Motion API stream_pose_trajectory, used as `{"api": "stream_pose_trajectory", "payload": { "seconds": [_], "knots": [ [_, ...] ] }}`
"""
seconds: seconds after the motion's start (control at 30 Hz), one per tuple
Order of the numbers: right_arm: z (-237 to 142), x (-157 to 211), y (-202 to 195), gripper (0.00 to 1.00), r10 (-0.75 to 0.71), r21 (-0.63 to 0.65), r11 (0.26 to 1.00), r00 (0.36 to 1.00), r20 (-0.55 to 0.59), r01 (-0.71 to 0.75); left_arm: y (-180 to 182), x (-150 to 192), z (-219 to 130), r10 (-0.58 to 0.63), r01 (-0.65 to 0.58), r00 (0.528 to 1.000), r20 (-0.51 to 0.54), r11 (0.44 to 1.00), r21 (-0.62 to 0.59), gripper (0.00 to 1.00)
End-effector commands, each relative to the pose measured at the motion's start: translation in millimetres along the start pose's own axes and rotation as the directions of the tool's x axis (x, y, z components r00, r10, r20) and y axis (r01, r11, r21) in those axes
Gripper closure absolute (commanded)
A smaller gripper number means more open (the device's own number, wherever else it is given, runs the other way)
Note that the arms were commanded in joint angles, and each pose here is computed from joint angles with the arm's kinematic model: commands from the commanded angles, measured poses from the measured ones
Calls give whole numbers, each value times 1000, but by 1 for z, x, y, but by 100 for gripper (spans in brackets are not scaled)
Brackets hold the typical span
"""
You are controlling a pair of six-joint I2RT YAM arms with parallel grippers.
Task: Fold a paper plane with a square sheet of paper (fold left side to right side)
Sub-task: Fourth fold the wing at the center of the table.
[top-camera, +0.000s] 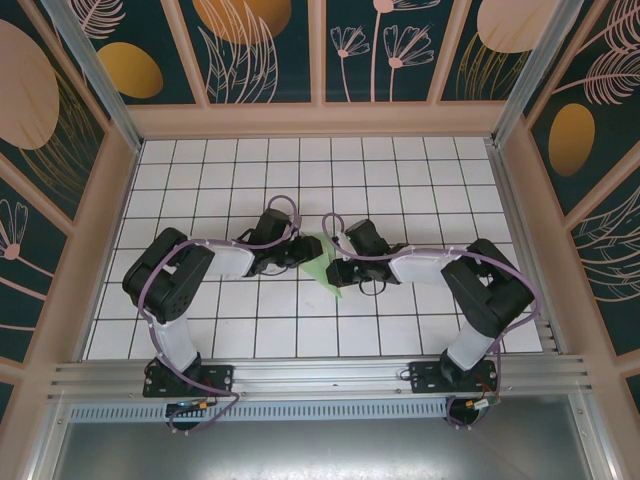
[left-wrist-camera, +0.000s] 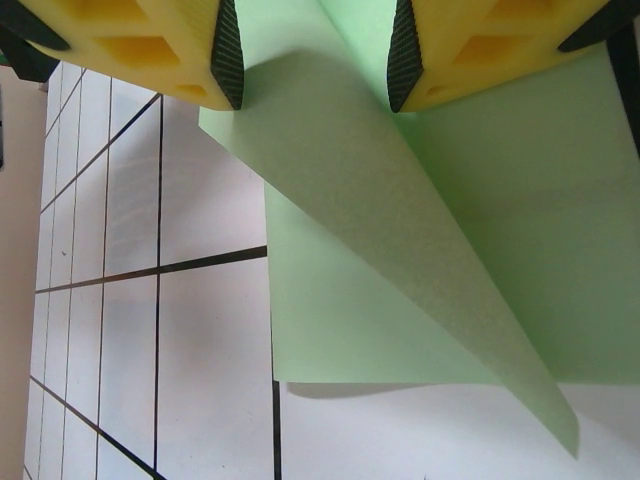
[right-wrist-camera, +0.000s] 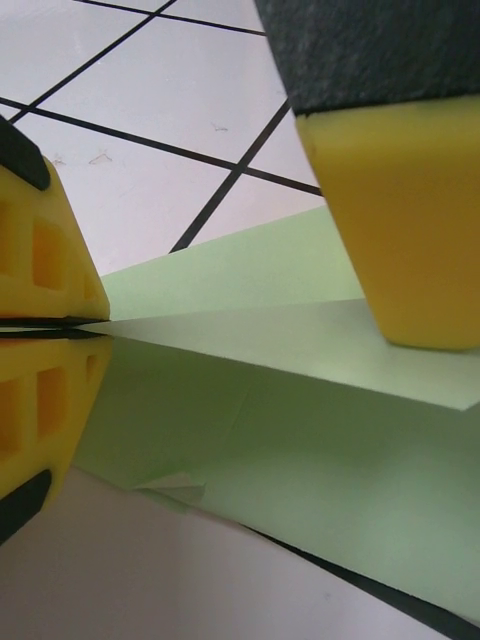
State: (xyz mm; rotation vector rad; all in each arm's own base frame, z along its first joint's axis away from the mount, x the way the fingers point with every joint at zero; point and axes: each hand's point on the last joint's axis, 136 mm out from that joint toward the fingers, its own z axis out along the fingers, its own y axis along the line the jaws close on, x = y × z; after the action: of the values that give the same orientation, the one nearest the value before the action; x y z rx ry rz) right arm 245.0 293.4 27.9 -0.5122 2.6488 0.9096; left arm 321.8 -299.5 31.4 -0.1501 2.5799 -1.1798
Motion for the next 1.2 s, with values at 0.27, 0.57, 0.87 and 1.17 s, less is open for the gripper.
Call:
{"api": "stream_pose_trajectory", "payload": {
  "seconds": [0.27, 0.57, 0.87, 1.17],
  "knots": [
    [0, -3, 4, 81, 7, -35, 999, 1000, 5, -7, 23, 9, 7, -6, 4, 1000, -27, 996, -84, 54],
    [-16, -15, 15, 67, 6, -90, 996, 999, 52, -1, 25, 10, 7, -9, 6, 1000, -29, 996, -94, 54],
    [-42, -38, 5, 58, 48, -98, 995, 991, 124, -36, 25, 10, 6, -5, 3, 1000, -25, 996, -93, 54],
    [-25, -44, 4, 58, 82, -140, 988, 993, 81, -70, 25, 10, 6, -3, 1, 1000, -23, 996, -93, 54]
  ]
}}
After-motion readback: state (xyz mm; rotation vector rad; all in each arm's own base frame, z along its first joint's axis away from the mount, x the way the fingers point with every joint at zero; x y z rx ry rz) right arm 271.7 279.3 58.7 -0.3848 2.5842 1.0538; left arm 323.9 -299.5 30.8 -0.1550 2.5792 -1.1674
